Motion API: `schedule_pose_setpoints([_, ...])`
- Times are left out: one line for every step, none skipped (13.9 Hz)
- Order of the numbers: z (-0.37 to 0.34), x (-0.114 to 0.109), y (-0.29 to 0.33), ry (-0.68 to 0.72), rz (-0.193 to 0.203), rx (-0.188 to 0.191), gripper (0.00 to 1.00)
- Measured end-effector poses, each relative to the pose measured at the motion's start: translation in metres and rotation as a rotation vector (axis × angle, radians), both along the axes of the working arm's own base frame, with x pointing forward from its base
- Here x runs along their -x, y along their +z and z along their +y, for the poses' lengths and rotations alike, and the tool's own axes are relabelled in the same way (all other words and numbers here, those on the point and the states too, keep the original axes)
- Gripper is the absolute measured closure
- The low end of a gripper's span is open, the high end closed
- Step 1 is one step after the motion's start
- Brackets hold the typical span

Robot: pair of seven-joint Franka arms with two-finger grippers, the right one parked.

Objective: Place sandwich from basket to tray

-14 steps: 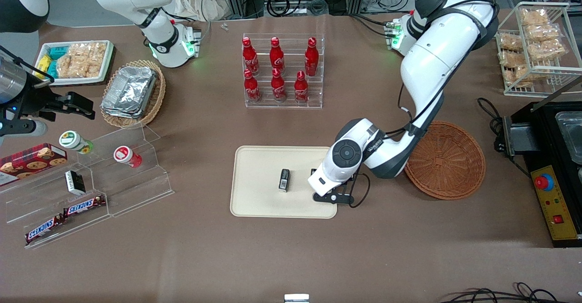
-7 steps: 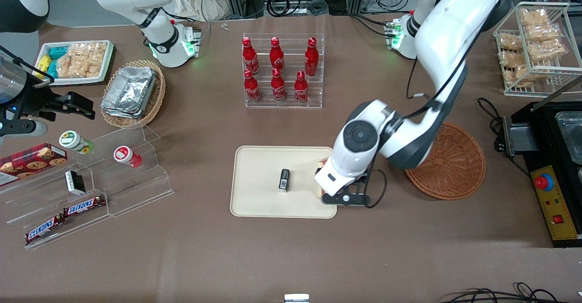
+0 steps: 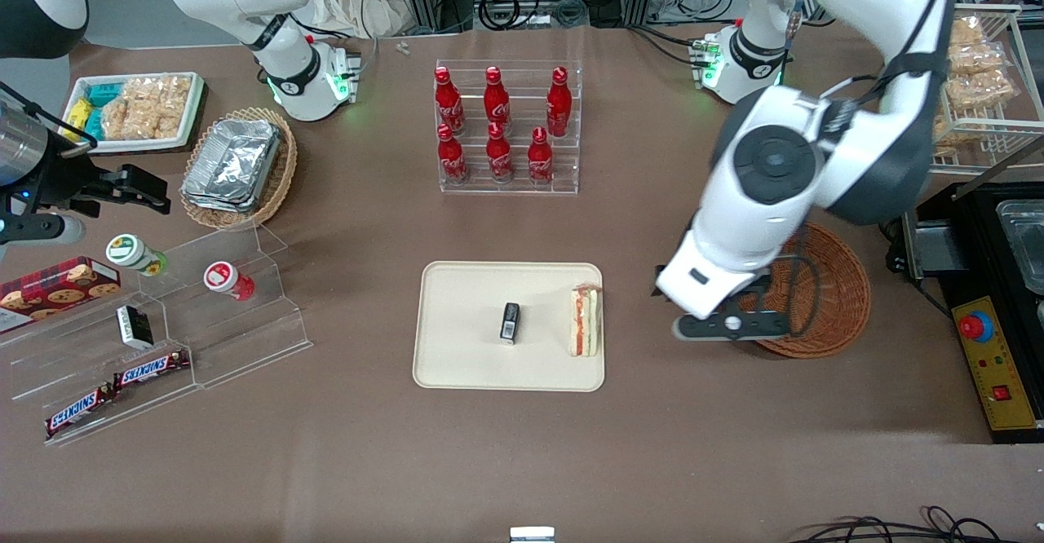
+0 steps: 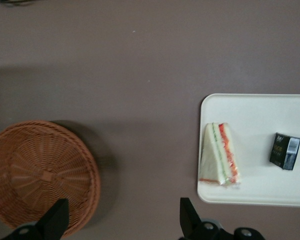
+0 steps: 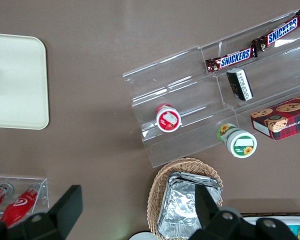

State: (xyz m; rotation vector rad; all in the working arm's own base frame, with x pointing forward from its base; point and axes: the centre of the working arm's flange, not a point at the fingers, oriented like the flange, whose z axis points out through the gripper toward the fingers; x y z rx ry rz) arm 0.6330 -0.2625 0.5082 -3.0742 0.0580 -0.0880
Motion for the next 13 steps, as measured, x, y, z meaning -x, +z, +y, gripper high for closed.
schedule_pose_setpoints([0.024, 0.001, 0.015, -0.019, 0.023, -0.001, 0.0])
schedule_pose_setpoints([0.049, 0.004, 0.032, -0.036, 0.047, 0.002, 0.0])
schedule_pose_setpoints([0.073, 0.009, 0.05, -0.048, 0.066, 0.01, 0.0])
schedule_pose_setpoints([0.098, 0.016, 0.069, -0.055, 0.078, 0.017, 0.0])
schedule_pose_setpoints([0.12, 0.024, 0.089, -0.058, 0.082, 0.019, 0.0])
schedule_pose_setpoints([0.136, 0.033, 0.105, -0.059, 0.079, 0.019, 0.0])
schedule_pose_setpoints([0.148, 0.043, 0.121, -0.055, 0.069, 0.02, 0.0])
schedule_pose_setpoints([0.155, 0.055, 0.132, -0.048, 0.06, 0.024, 0.0])
schedule_pose_setpoints([0.161, 0.066, 0.14, -0.04, 0.055, 0.037, 0.0])
schedule_pose_setpoints([0.168, 0.077, 0.145, -0.029, 0.056, 0.06, 0.0])
schedule_pose_setpoints([0.177, 0.086, 0.149, -0.014, 0.057, 0.08, 0.0])
schedule_pose_setpoints([0.188, 0.092, 0.151, 0.005, 0.057, 0.092, 0.0])
schedule_pose_setpoints([0.196, 0.095, 0.152, 0.018, 0.057, 0.103, 0.0])
